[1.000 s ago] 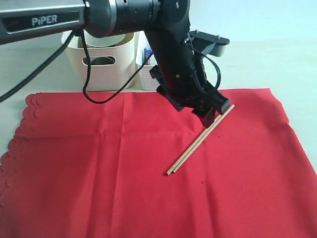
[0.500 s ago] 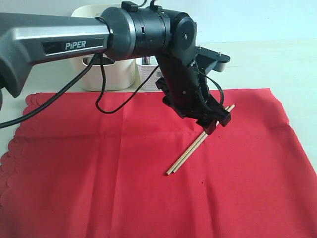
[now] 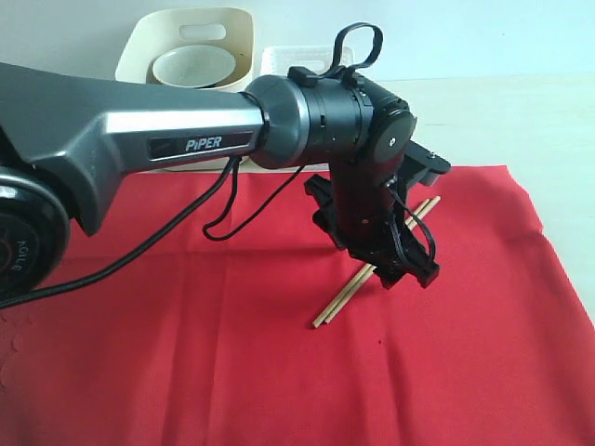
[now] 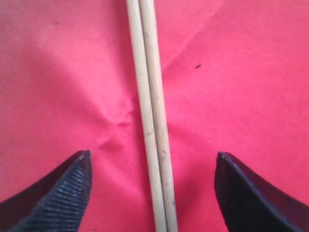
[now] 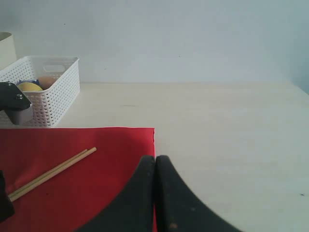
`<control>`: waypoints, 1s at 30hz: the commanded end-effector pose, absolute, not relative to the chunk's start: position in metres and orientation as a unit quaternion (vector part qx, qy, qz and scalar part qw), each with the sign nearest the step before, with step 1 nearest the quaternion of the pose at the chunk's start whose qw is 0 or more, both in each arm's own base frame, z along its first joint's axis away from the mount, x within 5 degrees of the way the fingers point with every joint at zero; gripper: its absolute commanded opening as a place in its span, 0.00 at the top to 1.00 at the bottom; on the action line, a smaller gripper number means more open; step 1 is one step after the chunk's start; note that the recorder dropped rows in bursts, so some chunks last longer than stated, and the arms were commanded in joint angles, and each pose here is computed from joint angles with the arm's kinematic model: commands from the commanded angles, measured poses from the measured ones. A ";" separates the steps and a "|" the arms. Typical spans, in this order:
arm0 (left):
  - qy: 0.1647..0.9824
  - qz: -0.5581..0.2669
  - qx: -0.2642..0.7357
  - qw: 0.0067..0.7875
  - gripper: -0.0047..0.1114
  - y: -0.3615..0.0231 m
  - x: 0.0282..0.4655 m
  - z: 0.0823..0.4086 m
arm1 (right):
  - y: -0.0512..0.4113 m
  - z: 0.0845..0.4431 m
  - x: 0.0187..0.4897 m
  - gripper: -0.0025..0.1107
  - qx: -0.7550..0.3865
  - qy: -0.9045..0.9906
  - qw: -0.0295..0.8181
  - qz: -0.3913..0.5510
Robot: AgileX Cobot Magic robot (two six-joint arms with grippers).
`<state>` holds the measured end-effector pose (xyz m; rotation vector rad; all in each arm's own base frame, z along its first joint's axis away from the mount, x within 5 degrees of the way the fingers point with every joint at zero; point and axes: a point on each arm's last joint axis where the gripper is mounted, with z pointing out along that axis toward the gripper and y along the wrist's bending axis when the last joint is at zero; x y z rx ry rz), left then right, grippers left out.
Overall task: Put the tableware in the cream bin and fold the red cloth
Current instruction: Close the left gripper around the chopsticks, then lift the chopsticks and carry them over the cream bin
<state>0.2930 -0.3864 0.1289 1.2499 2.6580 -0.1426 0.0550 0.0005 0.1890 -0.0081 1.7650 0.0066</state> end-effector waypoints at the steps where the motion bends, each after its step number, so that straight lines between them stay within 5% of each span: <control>1: 0.901 -0.047 0.418 0.106 0.45 -0.388 0.293 0.131 | 0.000 0.189 0.055 0.98 -0.002 0.768 0.641 0.002; 5: 0.901 -0.046 0.418 0.103 0.54 -0.387 0.293 0.131 | 0.000 0.189 0.055 0.98 -0.002 0.768 0.641 0.002; 30: 0.906 -0.026 0.419 0.058 0.50 -0.382 0.288 0.117 | 0.000 0.189 0.055 0.98 -0.002 0.768 0.641 0.002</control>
